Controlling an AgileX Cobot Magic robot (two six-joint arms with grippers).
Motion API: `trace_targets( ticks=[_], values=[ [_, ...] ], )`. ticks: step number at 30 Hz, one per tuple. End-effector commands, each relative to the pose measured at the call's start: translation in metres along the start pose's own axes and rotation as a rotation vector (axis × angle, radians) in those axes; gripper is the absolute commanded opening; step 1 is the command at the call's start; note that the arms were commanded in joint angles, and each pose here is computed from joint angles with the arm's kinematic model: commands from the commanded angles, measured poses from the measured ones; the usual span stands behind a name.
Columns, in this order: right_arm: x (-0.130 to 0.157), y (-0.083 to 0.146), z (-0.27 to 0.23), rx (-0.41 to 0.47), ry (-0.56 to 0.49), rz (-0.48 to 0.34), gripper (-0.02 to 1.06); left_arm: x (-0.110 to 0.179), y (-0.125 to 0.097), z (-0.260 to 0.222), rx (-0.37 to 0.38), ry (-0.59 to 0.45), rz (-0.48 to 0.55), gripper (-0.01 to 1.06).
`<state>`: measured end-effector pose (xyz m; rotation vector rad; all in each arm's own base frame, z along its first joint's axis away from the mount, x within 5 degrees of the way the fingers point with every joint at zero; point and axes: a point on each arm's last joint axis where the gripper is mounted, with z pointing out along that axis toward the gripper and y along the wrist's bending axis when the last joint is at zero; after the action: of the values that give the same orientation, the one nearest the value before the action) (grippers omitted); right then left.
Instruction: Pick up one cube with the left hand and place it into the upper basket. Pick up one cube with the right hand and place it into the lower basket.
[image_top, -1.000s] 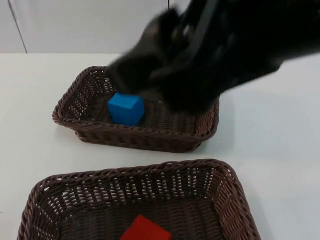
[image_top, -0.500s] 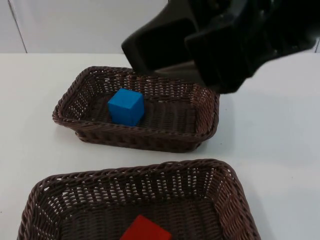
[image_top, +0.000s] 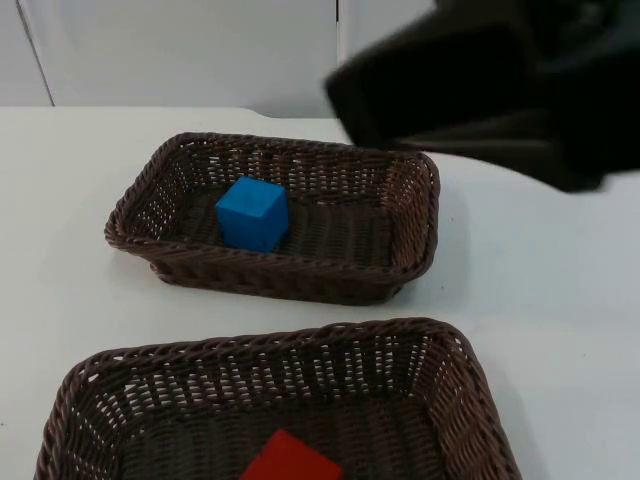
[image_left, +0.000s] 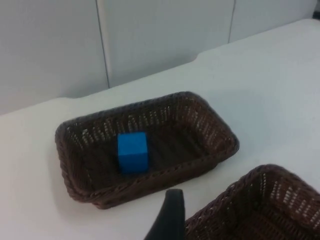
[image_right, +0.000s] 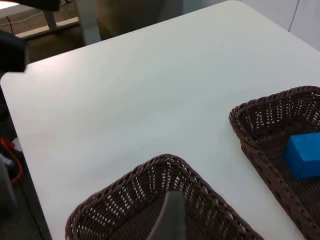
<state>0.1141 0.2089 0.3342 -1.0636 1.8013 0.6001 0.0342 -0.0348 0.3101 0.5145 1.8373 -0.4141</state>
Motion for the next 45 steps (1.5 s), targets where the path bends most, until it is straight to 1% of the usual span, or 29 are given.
trace_targets(
  ticks=[1, 2, 3, 4, 8, 9, 12, 13, 15, 19, 21, 24, 27, 35, 38, 40, 41, 45],
  values=[
    [0.005, 0.001, -0.009, -0.005, -0.017, -0.015, 0.72, 0.002, -0.003, -0.006, 0.018, -0.02, -0.013, 0.77],
    [0.009, 0.0, -0.015, -0.005, -0.023, -0.015, 0.72, 0.003, -0.004, -0.011, 0.018, -0.044, -0.006, 0.77],
    [0.009, 0.0, -0.015, -0.005, -0.023, -0.015, 0.72, 0.003, -0.004, -0.011, 0.018, -0.044, -0.006, 0.77],
    [0.016, 0.0, -0.022, -0.005, -0.027, -0.015, 0.72, 0.005, -0.006, -0.018, 0.016, -0.076, 0.005, 0.77],
    [0.026, -0.001, -0.039, -0.005, -0.055, -0.011, 0.72, 0.01, -0.009, -0.028, 0.01, -0.095, 0.03, 0.77],
    [0.033, -0.002, -0.047, -0.004, -0.067, -0.003, 0.72, 0.014, -0.009, -0.033, -0.007, -0.102, 0.03, 0.77],
    [0.042, -0.003, -0.065, -0.003, -0.109, 0.003, 0.72, 0.02, -0.006, -0.04, -0.055, -0.097, 0.026, 0.77],
    [0.048, -0.004, -0.073, -0.004, -0.13, 0.019, 0.72, 0.023, -0.004, -0.041, -0.084, -0.077, 0.009, 0.77],
    [0.052, -0.005, -0.081, -0.001, -0.142, 0.022, 0.72, 0.024, -0.003, -0.041, -0.095, -0.065, 0.0, 0.77],
    [0.067, -0.008, -0.107, 0.015, -0.163, 0.041, 0.72, 0.029, -0.003, -0.041, -0.092, -0.003, -0.007, 0.77],
    [0.069, -0.009, -0.114, 0.021, -0.169, 0.045, 0.72, 0.031, -0.003, -0.041, -0.093, 0.011, -0.004, 0.77],
    [0.076, -0.012, -0.132, 0.037, -0.18, 0.053, 0.72, 0.034, -0.001, -0.041, -0.115, 0.048, 0.008, 0.77],
    [0.081, -0.014, -0.142, 0.045, -0.188, 0.06, 0.72, 0.034, 0.0, -0.042, -0.128, 0.054, -0.002, 0.77],
    [0.103, -0.018, -0.17, 0.075, -0.166, 0.084, 0.72, 0.035, 0.0, -0.042, -0.127, 0.059, -0.002, 0.77],
    [0.115, -0.02, -0.186, 0.084, -0.188, 0.114, 0.72, 0.04, 0.0, -0.041, -0.121, 0.109, -0.006, 0.77],
    [0.123, -0.022, -0.193, 0.092, -0.176, 0.122, 0.72, 0.047, 0.001, -0.038, -0.123, 0.159, -0.007, 0.77],
    [0.123, -0.022, -0.193, 0.092, -0.176, 0.122, 0.72, 0.047, 0.001, -0.038, -0.123, 0.159, -0.007, 0.77],
    [0.138, -0.024, -0.203, 0.107, -0.141, 0.138, 0.72, 0.047, 0.001, -0.038, -0.123, 0.162, -0.008, 0.77]
  ],
)
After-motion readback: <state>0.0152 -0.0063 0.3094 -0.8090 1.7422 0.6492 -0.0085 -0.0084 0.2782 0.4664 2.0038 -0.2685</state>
